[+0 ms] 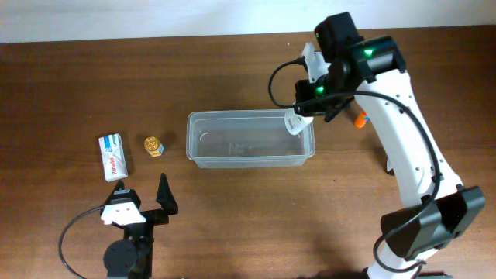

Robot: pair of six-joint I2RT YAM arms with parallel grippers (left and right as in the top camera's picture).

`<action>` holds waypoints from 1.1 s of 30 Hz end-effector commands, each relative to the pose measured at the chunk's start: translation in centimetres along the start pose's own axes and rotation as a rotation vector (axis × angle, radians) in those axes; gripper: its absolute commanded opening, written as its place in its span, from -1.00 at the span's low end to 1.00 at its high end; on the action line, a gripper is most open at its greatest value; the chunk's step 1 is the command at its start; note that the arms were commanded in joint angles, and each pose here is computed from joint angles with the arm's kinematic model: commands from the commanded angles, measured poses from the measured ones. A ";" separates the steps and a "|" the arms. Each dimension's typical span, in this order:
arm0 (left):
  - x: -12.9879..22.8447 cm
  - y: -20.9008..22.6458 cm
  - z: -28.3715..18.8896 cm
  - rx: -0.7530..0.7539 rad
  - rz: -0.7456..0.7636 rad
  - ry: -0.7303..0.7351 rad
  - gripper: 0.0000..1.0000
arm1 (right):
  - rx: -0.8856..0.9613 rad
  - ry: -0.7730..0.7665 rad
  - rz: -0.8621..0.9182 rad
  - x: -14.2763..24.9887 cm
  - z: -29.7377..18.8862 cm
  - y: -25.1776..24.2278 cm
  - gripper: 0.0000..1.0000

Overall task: Pack container
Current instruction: 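Lift the spray bottle and lower it into the container's right end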

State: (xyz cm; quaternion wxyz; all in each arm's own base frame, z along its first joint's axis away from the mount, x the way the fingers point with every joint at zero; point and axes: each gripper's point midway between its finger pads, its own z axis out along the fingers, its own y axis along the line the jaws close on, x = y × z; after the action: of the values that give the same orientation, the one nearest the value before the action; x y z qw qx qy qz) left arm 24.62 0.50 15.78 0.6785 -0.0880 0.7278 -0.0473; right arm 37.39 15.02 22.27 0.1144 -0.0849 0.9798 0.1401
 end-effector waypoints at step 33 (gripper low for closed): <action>0.0 -0.1 0.0 0.008 0.019 -0.001 0.99 | 0.346 0.065 0.142 -0.7 9.2 -1.6 -0.64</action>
State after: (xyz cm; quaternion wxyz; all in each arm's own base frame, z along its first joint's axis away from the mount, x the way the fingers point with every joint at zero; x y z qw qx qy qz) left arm 24.62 0.50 15.78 0.6785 -0.0880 0.7278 -0.0473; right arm 39.86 16.47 13.68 0.0786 -0.0114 0.9968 -0.0129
